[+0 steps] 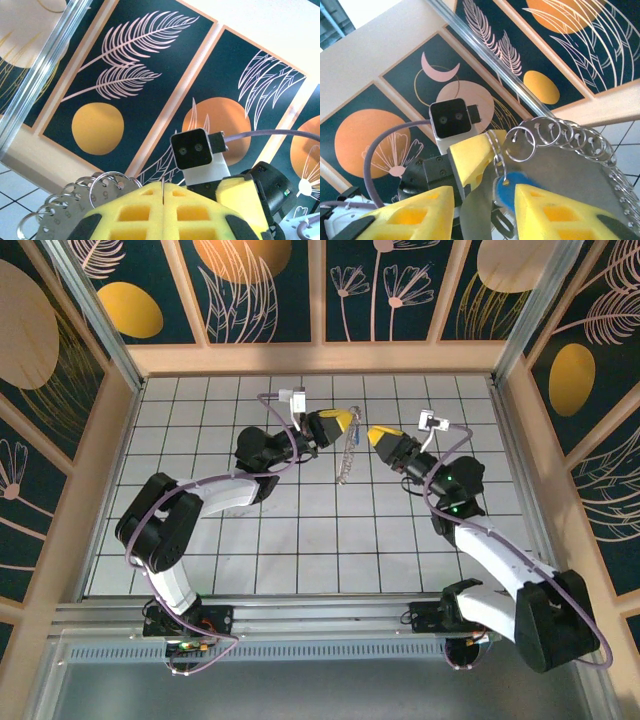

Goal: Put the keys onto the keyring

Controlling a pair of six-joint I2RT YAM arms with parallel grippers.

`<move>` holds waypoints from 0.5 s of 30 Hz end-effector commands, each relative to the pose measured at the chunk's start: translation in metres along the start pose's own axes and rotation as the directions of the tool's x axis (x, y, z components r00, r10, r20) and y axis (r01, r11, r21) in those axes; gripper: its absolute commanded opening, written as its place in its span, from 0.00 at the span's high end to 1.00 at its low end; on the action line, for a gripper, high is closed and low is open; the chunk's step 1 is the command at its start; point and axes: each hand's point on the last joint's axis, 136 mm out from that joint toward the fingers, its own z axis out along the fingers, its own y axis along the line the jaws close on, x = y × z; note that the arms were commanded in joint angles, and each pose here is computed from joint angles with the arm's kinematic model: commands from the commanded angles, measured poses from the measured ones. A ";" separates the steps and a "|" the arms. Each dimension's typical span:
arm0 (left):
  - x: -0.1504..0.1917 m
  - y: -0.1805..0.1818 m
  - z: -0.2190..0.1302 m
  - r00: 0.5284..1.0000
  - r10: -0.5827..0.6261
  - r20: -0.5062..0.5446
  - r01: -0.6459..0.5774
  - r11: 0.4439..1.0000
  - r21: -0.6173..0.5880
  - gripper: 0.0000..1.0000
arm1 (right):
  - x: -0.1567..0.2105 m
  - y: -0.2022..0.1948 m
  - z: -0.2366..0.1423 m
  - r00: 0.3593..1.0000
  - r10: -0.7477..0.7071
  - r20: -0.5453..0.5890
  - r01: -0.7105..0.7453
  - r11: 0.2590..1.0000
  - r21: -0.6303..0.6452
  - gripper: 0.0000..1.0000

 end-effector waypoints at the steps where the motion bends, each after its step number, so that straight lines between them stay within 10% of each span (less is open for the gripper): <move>1: -0.023 -0.017 0.002 0.997 0.030 0.074 -0.035 0.997 0.068 1.00 | -0.017 0.011 0.008 0.999 -0.022 0.039 0.024 0.998 -0.060 0.61; 15: -0.021 -0.016 0.003 0.997 0.015 0.072 -0.020 0.997 0.075 1.00 | -0.022 0.009 0.021 0.999 -0.007 0.042 0.012 0.993 -0.114 0.62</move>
